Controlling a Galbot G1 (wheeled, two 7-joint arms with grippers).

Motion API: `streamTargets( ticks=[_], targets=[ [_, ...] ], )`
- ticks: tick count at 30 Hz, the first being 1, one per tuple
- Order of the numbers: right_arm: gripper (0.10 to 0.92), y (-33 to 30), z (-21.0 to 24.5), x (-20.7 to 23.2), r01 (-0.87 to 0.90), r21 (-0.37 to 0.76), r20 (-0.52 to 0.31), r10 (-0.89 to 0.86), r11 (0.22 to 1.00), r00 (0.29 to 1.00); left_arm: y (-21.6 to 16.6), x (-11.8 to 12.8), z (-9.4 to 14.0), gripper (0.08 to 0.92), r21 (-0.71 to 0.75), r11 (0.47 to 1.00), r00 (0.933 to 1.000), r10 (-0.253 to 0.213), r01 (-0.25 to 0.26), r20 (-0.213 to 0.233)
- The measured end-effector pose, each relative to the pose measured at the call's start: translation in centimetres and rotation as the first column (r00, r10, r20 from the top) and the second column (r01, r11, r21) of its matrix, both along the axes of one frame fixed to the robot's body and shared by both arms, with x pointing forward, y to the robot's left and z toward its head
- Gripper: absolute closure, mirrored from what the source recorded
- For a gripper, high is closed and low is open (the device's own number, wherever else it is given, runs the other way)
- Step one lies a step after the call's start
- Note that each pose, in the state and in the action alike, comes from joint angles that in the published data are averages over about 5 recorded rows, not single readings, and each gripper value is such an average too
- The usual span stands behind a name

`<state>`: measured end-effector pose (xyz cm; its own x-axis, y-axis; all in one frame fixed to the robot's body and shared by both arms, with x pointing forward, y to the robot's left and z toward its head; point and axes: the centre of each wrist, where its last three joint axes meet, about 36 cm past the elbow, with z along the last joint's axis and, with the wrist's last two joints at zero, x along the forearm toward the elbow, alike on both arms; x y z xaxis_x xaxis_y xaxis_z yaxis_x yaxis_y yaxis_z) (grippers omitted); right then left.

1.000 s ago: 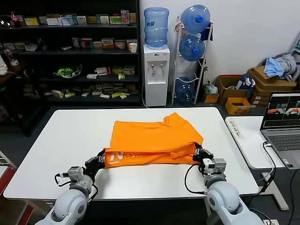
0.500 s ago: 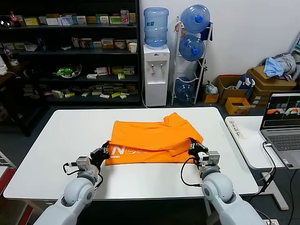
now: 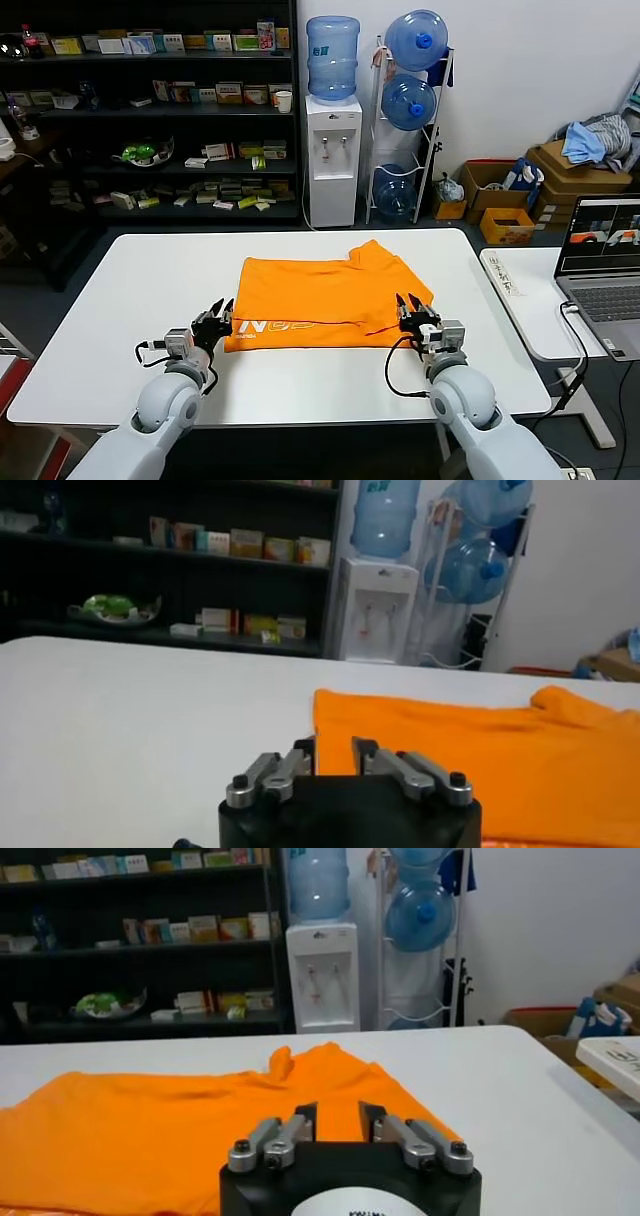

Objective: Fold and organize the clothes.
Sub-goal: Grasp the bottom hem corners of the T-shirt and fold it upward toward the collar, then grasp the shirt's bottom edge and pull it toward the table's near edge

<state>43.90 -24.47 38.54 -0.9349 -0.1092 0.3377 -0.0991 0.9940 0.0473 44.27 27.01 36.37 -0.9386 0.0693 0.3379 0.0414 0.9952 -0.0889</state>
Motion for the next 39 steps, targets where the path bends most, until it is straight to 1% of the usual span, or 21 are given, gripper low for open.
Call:
streamTargets(
  ticks=[3, 8, 11, 14, 16, 20, 33, 36, 39],
  targets=[
    [0.408, -1.3, -0.2, -1.1, -0.005, -0.016, -0.017, 0.005, 1.000, 1.000, 0.5, -1.3, 0.1, 0.497, 0.008, 1.000, 0.9995, 0.000, 0.000, -0.031],
    [0.263, -3.8, -0.7, -2.9, -0.008, -0.034, -0.072, 0.006, 0.999, 0.997, 1.3, -3.8, 0.0, 0.349, 0.011, 1.000, 0.9967, -0.011, 0.012, -0.081],
    [0.212, -4.7, -0.8, -3.5, -0.009, -0.027, -0.105, 0.006, 1.000, 0.994, 1.4, -5.0, -0.3, 0.263, 0.005, 1.000, 0.9938, -0.022, 0.022, -0.109],
    [0.201, -5.3, -0.8, -3.8, -0.009, -0.017, -0.131, 0.007, 1.000, 0.991, 1.4, -5.6, -0.6, 0.199, -0.005, 1.000, 0.9909, -0.031, 0.031, -0.131],
    [0.200, -5.6, -0.9, -3.9, -0.009, -0.011, -0.142, 0.007, 1.000, 0.990, 1.3, -5.9, -0.8, 0.183, -0.012, 0.999, 0.9894, -0.035, 0.034, -0.141],
    [0.200, -6.1, -1.0, -3.8, -0.009, -0.003, -0.161, 0.008, 1.000, 0.987, 1.3, -6.0, -0.9, 0.177, -0.025, 0.999, 0.9880, -0.040, 0.037, -0.149],
    [0.200, -6.2, -1.6, -2.9, -0.011, 0.020, -0.202, 0.015, 1.000, 0.979, 1.0, -5.6, -0.4, 0.177, -0.052, 0.998, 0.9881, -0.052, 0.045, -0.145],
    [0.220, -6.0, -1.8, -2.7, -0.014, 0.026, -0.210, 0.019, 1.000, 0.977, 0.8, -5.5, -0.4, 0.177, -0.053, 0.998, 0.9878, -0.053, 0.046, -0.146],
    [0.288, -5.8, -1.9, -2.5, -0.017, 0.032, -0.216, 0.023, 0.999, 0.976, 0.7, -5.4, -0.5, 0.177, -0.054, 0.997, 0.9872, -0.055, 0.047, -0.150]
  ],
)
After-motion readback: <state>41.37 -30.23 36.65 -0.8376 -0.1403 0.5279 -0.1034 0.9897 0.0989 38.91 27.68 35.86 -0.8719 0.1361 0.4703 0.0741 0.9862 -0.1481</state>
